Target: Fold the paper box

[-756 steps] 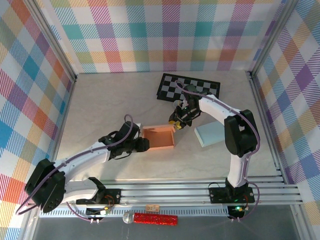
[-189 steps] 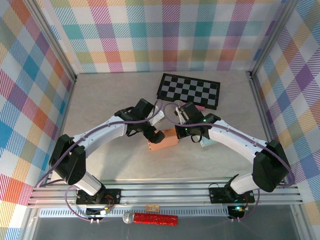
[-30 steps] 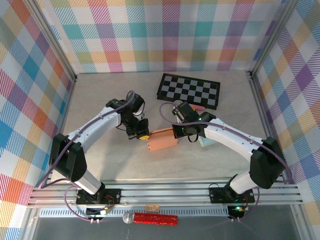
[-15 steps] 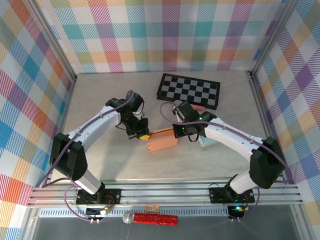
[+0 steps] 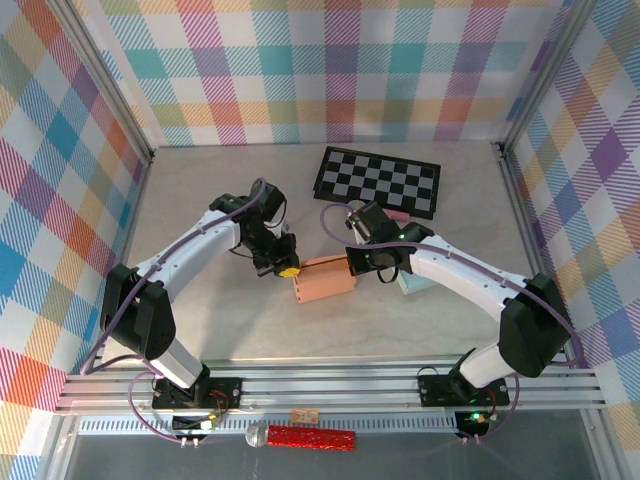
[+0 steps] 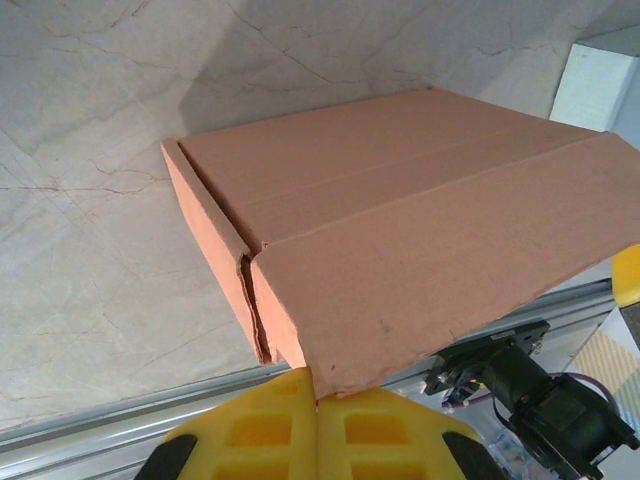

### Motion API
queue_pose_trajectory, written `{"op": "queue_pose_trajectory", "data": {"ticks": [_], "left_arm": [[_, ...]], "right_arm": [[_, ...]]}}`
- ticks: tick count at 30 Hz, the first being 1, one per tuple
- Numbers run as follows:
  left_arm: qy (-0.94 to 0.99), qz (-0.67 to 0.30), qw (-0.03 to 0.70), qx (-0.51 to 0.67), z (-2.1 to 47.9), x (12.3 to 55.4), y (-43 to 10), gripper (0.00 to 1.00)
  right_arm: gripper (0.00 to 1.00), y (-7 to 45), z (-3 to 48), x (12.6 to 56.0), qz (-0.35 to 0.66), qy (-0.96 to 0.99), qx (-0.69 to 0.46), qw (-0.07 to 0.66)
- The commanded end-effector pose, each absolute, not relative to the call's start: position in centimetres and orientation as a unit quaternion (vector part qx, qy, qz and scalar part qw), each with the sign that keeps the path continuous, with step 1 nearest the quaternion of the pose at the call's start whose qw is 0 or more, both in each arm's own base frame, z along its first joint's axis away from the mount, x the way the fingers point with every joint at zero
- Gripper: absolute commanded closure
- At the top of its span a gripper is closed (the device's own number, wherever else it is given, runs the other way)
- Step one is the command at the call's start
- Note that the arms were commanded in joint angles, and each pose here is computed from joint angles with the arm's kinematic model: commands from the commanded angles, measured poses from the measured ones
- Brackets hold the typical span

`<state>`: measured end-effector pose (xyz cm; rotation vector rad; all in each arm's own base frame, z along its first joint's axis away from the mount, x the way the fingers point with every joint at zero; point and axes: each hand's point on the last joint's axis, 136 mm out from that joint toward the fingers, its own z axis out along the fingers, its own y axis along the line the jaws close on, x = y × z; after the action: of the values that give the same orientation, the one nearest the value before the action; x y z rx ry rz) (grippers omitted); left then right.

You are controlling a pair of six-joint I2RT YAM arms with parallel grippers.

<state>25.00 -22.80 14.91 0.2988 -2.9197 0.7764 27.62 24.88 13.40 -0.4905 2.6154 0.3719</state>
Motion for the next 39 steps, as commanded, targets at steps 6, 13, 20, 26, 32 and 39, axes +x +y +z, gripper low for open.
{"op": "queue_pose_trajectory", "data": {"ticks": [6, 13, 20, 26, 32, 39], "left_arm": [[-0.951, 0.29, 0.065, 0.089, 15.5, 25.0, -23.9, 1.0], [-0.956, 0.281, 0.054, 0.071, 14.3, 24.6, -23.2, 1.0], [-0.962, 0.27, 0.028, 0.032, 14.1, 24.1, -23.3, 1.0], [-0.969, 0.243, 0.026, 0.018, 13.3, 23.1, -23.2, 1.0], [-0.974, 0.227, 0.021, 0.015, 13.0, 22.9, -22.8, 1.0], [-0.975, 0.222, 0.02, 0.015, 12.8, 22.6, -22.8, 1.0]], "right_arm": [[1.0, 26.0, 13.5, 26.9, 0.161, 0.945, -0.194, 0.206], [1.0, 26.8, 13.5, 26.7, 0.176, 0.942, -0.204, 0.199], [1.0, 26.6, 13.1, 26.2, 0.175, 0.943, -0.206, 0.195], [1.0, 26.1, 12.6, 25.7, 0.173, 0.945, -0.202, 0.19], [0.98, 25.8, 12.7, 25.2, 0.178, 0.947, -0.194, 0.184], [0.61, 25.3, 14.4, 24.0, 0.201, 0.951, -0.161, 0.173]]}}
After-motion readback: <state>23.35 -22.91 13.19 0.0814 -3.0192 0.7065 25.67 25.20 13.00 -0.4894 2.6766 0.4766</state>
